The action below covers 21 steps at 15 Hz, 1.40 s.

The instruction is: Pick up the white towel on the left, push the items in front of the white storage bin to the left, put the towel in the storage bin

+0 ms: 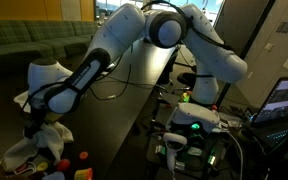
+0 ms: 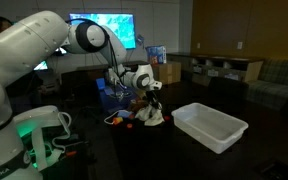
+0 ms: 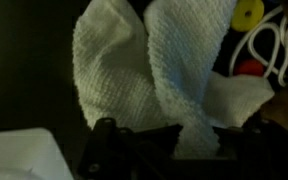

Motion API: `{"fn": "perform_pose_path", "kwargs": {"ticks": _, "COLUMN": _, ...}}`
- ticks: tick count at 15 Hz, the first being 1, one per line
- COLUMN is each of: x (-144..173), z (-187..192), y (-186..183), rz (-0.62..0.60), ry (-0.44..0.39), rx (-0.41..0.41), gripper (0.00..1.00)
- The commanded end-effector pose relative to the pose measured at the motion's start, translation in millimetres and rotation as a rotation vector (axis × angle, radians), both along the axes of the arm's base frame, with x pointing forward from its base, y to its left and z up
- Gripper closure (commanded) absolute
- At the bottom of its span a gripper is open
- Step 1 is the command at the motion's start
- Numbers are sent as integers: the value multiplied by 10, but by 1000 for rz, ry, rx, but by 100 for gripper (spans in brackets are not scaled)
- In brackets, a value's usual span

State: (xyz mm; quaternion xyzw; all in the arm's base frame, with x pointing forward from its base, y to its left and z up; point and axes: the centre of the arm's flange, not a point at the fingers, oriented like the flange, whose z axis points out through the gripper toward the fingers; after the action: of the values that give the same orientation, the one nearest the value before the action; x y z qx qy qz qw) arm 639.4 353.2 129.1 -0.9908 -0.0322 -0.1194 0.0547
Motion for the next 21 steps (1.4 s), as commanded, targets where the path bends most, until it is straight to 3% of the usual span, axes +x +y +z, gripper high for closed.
{"fn": "perform_pose_path", "kwargs": {"ticks": 1, "x": 137, "z": 734, "y": -429, "rz": 0, "ry": -99, "rx": 1, "gripper": 97}}
{"fn": "perform_pose_path", "kwargs": {"ticks": 12, "x": 1181, "z": 1991, "y": -1541, "rz": -309, "ry": -327, "rx": 68, "gripper": 97}}
{"fn": "perform_pose_path", "kwargs": {"ticks": 16, "x": 1553, "z": 2073, "y": -1781, "rz": -462, "ry": -409, "rx": 32, "gripper": 97}}
{"fn": "perform_pose_path", "kwargs": {"ticks": 21, "x": 1925, "z": 1779, "y": -2021, "rz": -584, "ry": -393, "rx": -46, "gripper": 97}}
